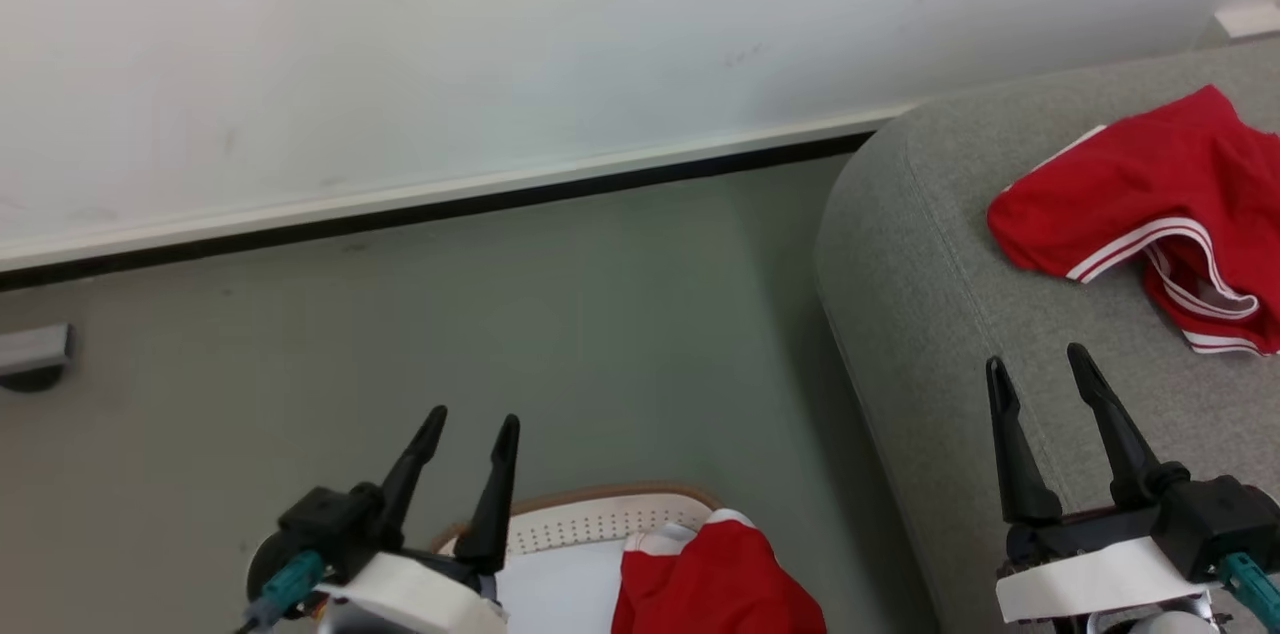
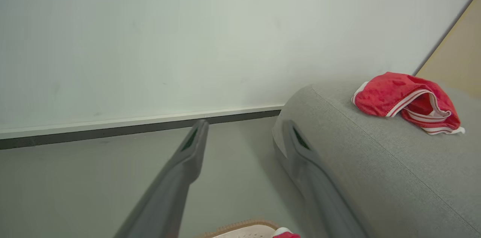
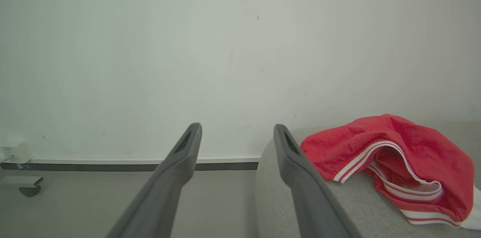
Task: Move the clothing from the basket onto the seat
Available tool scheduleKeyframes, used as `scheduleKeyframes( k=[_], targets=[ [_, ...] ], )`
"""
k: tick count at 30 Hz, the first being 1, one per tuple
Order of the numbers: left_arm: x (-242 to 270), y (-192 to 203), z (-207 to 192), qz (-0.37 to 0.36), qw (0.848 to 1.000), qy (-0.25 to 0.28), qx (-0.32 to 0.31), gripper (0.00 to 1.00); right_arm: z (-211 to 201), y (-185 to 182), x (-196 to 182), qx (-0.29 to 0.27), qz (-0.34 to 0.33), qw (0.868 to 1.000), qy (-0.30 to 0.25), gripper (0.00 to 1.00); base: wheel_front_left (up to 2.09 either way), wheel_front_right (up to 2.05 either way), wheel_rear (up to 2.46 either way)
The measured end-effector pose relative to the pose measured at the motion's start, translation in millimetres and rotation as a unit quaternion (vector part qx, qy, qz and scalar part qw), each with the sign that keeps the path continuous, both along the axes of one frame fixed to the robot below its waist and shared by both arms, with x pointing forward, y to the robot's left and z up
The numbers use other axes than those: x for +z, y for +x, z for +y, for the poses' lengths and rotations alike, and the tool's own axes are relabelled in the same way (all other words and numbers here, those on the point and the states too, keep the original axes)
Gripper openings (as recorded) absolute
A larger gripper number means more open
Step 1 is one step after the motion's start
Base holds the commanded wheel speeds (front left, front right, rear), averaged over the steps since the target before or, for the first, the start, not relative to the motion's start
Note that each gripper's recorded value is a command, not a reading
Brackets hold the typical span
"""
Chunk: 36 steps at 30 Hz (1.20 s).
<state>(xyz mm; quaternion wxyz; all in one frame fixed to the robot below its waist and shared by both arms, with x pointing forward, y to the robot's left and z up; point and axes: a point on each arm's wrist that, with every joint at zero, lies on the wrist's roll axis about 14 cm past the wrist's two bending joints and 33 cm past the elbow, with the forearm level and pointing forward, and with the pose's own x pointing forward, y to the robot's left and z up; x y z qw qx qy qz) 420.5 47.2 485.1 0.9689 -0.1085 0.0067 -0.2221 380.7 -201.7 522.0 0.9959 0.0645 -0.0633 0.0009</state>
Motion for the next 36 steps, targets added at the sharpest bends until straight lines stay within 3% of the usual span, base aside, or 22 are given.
scheduleKeyframes(
  k=[10,25,36],
  targets=[
    [-63.8,1.5,-62.4,0.090,0.987,0.038,-0.127,1.00,-27.7,16.9,-13.2,-0.038,0.019,0.999,-0.018,1.00,0.00,0.00,0.00],
    [-164.5,-23.3,-106.9,0.228,0.931,0.086,-0.273,1.00,-47.1,63.3,-23.1,-0.055,0.022,0.997,-0.049,1.00,0.00,0.00,0.00],
    [-231.6,-45.5,-112.3,0.315,0.873,0.127,-0.349,1.00,-49.1,102.5,-40.2,-0.050,0.022,0.996,-0.064,1.00,0.00,0.00,0.00]
  ],
)
